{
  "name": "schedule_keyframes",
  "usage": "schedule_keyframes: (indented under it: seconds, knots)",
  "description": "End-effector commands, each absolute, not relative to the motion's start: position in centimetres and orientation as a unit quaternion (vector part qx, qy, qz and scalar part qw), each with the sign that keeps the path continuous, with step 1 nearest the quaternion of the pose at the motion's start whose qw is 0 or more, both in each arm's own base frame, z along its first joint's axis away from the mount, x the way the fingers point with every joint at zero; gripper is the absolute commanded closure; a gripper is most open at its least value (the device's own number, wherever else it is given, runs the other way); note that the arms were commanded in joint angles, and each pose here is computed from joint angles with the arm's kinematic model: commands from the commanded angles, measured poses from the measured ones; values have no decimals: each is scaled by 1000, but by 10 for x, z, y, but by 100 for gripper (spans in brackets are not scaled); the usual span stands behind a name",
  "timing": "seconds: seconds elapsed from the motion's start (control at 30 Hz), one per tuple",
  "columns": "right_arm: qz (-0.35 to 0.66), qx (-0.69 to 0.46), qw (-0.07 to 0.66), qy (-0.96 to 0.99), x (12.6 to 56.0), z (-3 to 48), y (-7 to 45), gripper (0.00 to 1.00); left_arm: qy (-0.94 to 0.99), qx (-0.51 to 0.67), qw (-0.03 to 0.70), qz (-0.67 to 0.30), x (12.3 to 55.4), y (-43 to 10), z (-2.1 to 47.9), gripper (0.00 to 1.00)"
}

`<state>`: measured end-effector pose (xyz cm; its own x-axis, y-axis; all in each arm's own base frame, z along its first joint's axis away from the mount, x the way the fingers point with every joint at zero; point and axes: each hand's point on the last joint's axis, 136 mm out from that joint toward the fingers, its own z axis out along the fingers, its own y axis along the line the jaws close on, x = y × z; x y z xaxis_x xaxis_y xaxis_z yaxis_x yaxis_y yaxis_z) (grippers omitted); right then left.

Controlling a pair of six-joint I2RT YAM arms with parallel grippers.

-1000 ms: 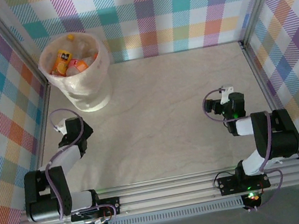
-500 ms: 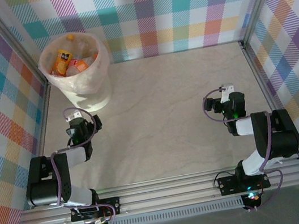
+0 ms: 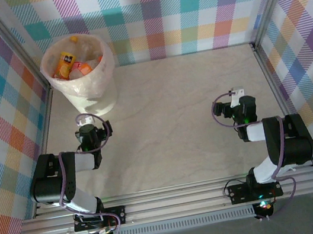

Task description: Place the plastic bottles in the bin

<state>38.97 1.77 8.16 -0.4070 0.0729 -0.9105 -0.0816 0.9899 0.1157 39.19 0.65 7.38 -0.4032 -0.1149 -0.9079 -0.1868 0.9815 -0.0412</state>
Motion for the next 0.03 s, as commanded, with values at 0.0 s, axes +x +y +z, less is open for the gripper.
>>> schedule_keyframes:
  seconds: [0.0]
  knots:
    - [68,-23,557,827,398,91,24,0,828,-85,553,41,394,7,81,0]
